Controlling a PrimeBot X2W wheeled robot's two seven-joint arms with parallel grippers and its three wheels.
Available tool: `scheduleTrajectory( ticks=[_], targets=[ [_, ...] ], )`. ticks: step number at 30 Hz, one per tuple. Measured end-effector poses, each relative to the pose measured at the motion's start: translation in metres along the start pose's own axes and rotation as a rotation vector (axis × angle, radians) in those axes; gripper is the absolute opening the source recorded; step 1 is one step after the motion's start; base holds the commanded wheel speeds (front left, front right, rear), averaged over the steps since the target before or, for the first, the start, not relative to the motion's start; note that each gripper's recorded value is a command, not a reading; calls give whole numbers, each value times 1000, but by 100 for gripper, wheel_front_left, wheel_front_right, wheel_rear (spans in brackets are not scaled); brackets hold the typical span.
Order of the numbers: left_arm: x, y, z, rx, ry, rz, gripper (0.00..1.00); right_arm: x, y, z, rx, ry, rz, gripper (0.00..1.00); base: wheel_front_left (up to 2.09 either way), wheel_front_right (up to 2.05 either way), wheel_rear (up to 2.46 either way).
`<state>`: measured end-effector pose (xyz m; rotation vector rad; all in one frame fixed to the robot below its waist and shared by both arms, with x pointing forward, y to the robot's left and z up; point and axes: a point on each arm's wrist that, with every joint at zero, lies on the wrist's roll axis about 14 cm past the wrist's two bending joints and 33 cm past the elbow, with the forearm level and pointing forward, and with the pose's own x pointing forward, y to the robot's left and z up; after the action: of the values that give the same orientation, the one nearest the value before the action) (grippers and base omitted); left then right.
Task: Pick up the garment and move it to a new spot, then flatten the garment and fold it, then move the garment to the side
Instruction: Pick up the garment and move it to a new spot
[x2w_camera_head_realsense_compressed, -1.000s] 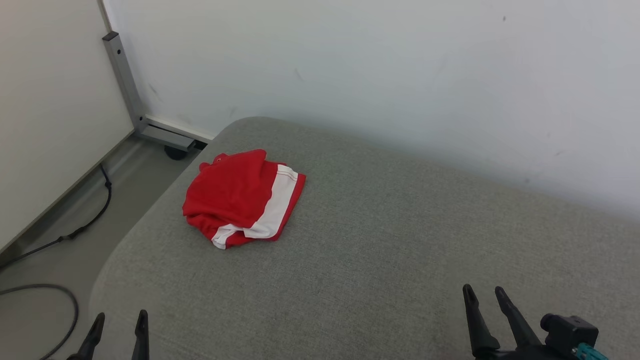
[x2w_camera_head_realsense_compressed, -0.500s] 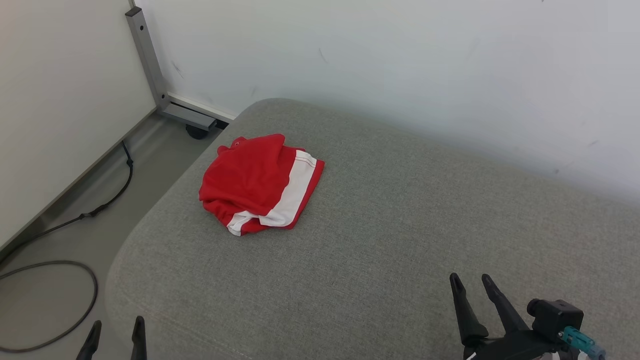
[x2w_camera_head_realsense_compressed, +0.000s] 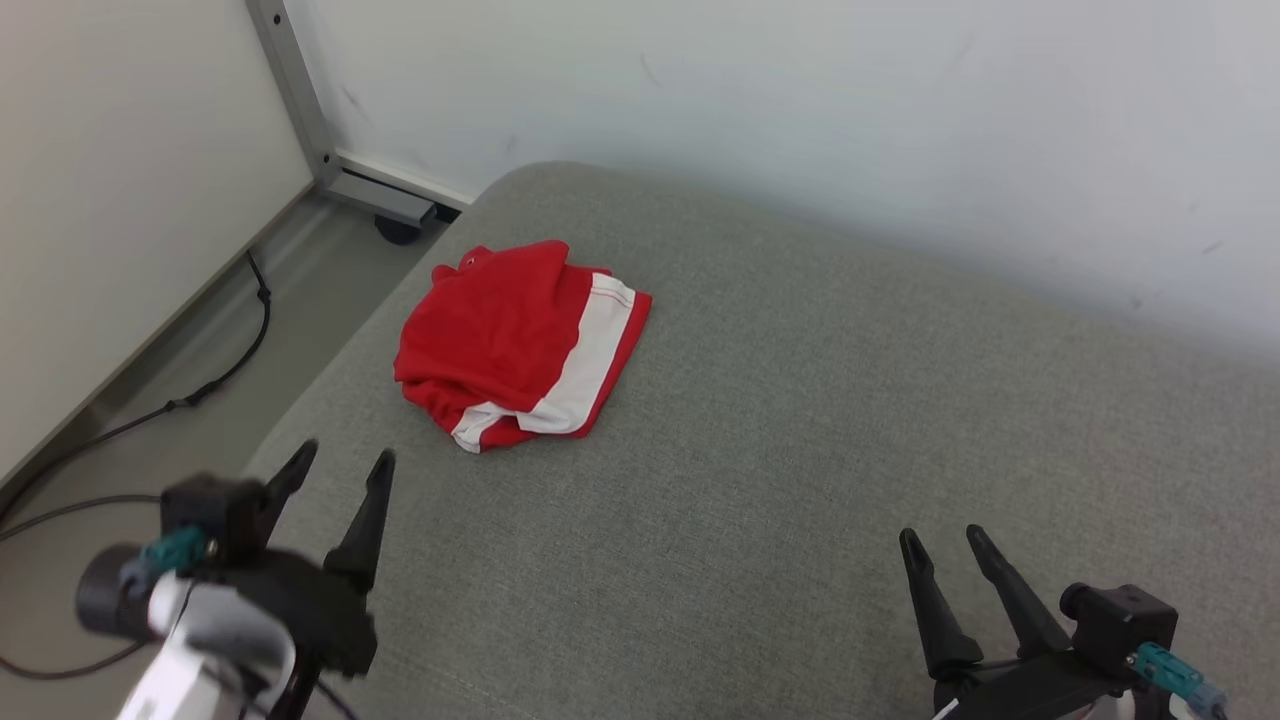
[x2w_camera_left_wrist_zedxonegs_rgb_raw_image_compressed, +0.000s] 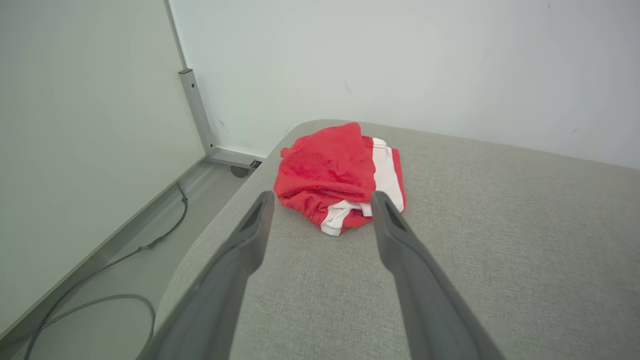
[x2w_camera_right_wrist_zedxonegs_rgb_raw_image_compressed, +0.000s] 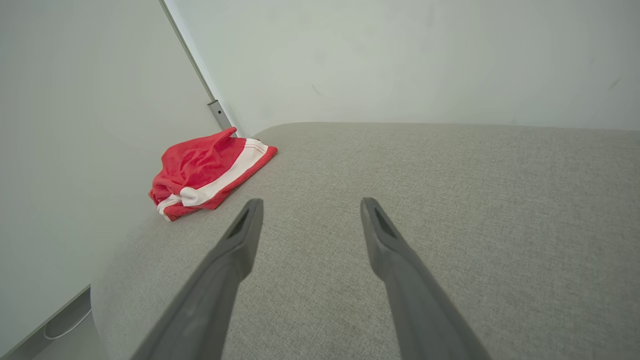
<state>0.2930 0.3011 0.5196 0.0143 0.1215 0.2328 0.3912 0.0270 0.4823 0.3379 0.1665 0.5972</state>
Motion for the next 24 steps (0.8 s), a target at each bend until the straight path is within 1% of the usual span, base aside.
scheduleTrajectory(
  ticks=[2, 4, 7, 10, 11, 15, 21, 24],
  targets=[
    [17, -6, 2, 2, 34, -26, 100, 1, -4, 1, -9, 3, 2, 100, 0, 0, 0],
    [29, -6, -4, -24, 85, -30, 100, 1, -6, -1, -25, 14, 10, 100, 0, 0, 0],
    [39, 4, -26, -43, 199, -2, 100, 2, -6, -2, -45, 28, 28, 100, 0, 0, 0],
    [50, 4, -46, -58, 300, 4, 100, 3, -15, 1, -86, 33, 29, 100, 0, 0, 0],
    [50, 4, -46, -58, 300, 4, 100, 3, -15, 1, -86, 33, 29, 100, 0, 0, 0],
    [72, -4, -55, -88, 365, -3, 100, 2, -28, 6, -119, 40, 19, 100, 0, 0, 0],
    [107, -17, -65, -78, 432, -22, 100, 1, -47, 11, -140, 46, -6, 100, 0, 0, 0],
    [124, -30, -73, -73, 465, -43, 100, 1, -58, 10, -148, 57, -25, 100, 0, 0, 0]
  ],
)
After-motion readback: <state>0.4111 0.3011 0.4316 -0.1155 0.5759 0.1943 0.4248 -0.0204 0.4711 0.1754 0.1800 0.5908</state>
